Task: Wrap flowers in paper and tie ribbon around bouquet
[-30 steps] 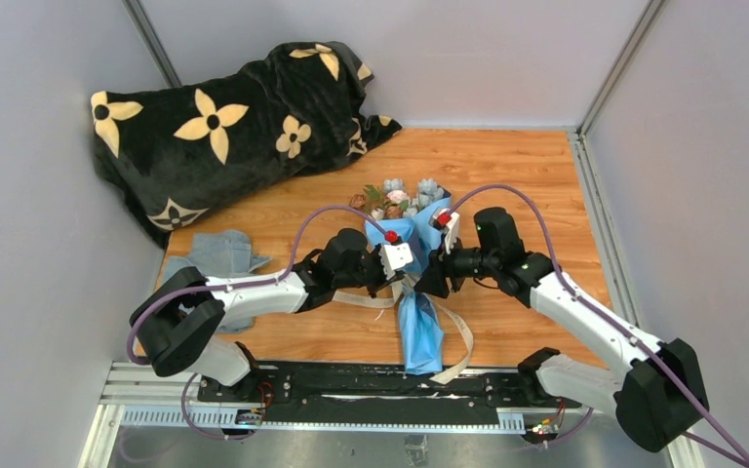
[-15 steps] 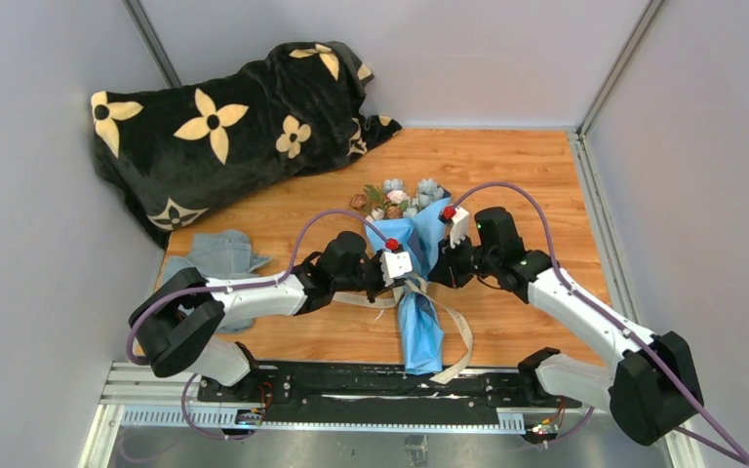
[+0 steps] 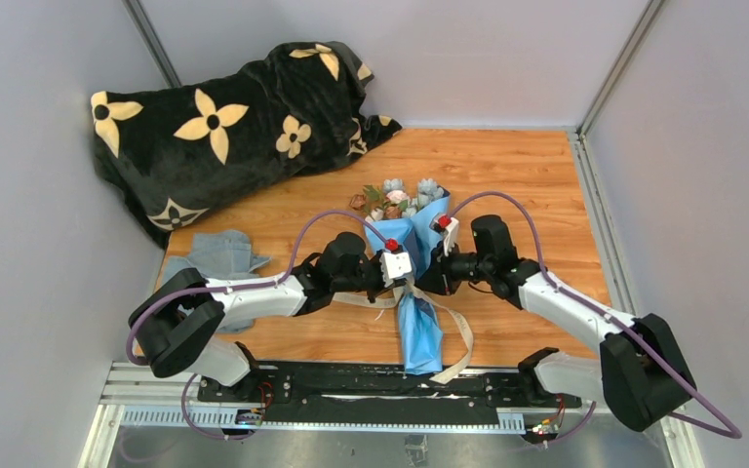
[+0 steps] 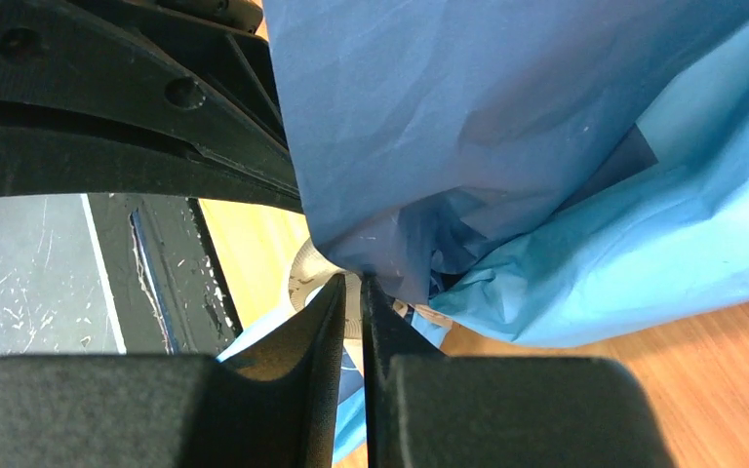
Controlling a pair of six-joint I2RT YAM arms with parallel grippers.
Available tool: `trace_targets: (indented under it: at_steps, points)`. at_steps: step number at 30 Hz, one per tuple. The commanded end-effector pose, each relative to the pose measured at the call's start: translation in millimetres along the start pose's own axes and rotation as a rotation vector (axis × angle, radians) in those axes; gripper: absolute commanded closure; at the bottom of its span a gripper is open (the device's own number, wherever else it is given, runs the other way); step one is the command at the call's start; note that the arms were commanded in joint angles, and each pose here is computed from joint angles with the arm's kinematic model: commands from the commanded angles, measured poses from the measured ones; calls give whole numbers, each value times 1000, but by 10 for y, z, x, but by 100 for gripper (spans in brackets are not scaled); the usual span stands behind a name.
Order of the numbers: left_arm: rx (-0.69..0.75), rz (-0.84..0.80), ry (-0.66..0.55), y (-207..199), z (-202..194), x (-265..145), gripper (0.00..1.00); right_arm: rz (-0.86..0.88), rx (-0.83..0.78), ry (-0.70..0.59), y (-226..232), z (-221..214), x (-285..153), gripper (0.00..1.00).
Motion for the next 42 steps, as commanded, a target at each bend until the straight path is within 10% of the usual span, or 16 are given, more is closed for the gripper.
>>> trace_targets:
  at_steps: [1,17,32,39,42]
  points:
    - [33,2,-47,-24,72,-9,100,46,-33,-23,14,-27,70,85]
    - [18,-5,-44,-45,47,-21,100,21,-47,-30,45,-79,137,82]
    - [9,8,-58,-27,77,-2,100,65,-58,-1,41,-45,260,60]
    - [-2,4,-58,-37,64,4,100,63,-85,-29,56,16,293,62]
    - [-6,4,-57,-42,54,-3,100,27,-88,-36,39,29,278,83]
Point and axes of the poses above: each gripper's point midway between its finger pads, its own x axis out along the fingers, its own y axis along the line the jaws close on, z = x × y, the point moved 9 cm from there along -x, back along the fingers, and after that the axes turned 5 degrees about -x, right-handed, at the moved point
